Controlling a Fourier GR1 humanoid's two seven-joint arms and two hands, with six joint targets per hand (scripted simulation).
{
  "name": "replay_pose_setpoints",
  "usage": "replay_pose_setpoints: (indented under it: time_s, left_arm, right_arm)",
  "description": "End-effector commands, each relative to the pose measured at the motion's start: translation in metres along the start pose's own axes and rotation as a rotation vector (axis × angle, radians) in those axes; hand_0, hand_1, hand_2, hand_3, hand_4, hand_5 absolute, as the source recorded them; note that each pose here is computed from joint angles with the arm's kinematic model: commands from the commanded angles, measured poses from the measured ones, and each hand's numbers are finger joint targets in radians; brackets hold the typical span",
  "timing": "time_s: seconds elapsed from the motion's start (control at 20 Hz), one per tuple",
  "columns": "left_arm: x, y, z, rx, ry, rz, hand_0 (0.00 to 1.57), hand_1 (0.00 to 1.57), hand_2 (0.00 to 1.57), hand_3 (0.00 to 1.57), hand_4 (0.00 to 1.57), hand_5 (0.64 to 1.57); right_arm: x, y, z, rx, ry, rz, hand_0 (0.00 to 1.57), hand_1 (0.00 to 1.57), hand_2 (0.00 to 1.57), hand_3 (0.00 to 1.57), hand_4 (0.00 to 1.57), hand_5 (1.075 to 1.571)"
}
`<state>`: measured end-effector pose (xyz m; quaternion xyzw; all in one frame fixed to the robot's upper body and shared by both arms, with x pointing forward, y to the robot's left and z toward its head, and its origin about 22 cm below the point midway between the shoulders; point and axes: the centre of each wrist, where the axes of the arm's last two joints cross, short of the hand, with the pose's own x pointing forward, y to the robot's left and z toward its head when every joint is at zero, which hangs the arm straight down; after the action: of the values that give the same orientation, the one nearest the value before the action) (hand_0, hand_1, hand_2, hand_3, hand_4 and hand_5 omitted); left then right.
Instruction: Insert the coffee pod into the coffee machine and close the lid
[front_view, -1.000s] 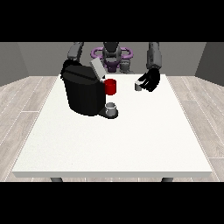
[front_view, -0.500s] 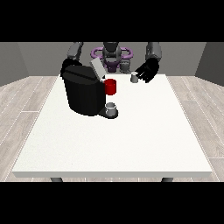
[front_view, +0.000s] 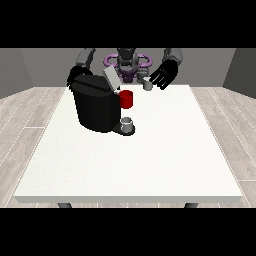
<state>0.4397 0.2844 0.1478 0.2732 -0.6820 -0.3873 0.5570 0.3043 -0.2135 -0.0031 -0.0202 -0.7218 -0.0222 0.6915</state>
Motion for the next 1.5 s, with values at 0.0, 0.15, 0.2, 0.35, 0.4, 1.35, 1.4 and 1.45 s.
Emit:
replay_pose_setpoints:
  time_s: [0.0,0.15,0.2,0.35,0.4,1.35,1.4,1.45]
  left_arm:
    - [0.018,0.029,-0.012,0.036,0.033,0.043,1.25,1.25,1.29,1.24,0.51,1.571]
    - [0.019,0.060,-0.012,0.129,0.046,0.035,1.21,1.21,1.25,1.19,0.49,1.571]
    - [0.036,0.046,-0.019,0.082,0.012,0.021,1.24,1.24,1.26,1.20,0.48,1.571]
    - [0.023,0.039,-0.014,0.085,-0.003,-0.006,1.26,1.26,1.32,1.26,0.49,1.571]
    - [0.035,0.059,-0.020,0.111,-0.002,0.031,1.26,1.26,1.32,1.25,0.52,1.571]
    - [0.060,0.041,-0.034,0.085,-0.053,-0.011,1.26,1.26,1.30,1.21,0.51,1.571]
    - [0.062,0.038,-0.034,0.090,-0.040,-0.033,1.25,1.25,1.29,1.21,0.51,1.571]
    - [0.070,0.031,-0.037,0.078,-0.062,-0.031,1.21,1.21,1.26,1.19,0.50,1.571]
  right_arm:
    - [0.016,0.008,-0.007,0.023,-0.028,-0.018,0.00,0.00,0.00,0.00,0.53,1.571]
    - [0.029,0.023,-0.004,0.067,-0.046,0.014,0.00,0.00,0.00,0.00,0.49,1.571]
    - [0.013,0.012,-0.005,0.013,-0.039,0.023,0.00,0.00,0.00,0.00,0.51,1.571]
    - [0.017,0.006,0.000,-0.002,-0.046,0.011,0.00,0.00,0.00,0.00,0.51,1.571]
    - [0.028,0.025,-0.001,0.039,-0.069,0.017,0.00,0.00,0.00,0.00,0.51,1.571]
    - [0.046,0.018,-0.014,-0.002,-0.088,0.012,0.00,0.00,0.00,0.00,0.50,1.571]
    - [0.049,0.000,-0.020,-0.009,-0.110,-0.004,0.00,0.00,0.00,0.00,0.50,1.571]
    - [0.026,-0.002,-0.010,-0.004,-0.097,0.003,0.00,0.00,0.00,0.00,0.51,1.571]
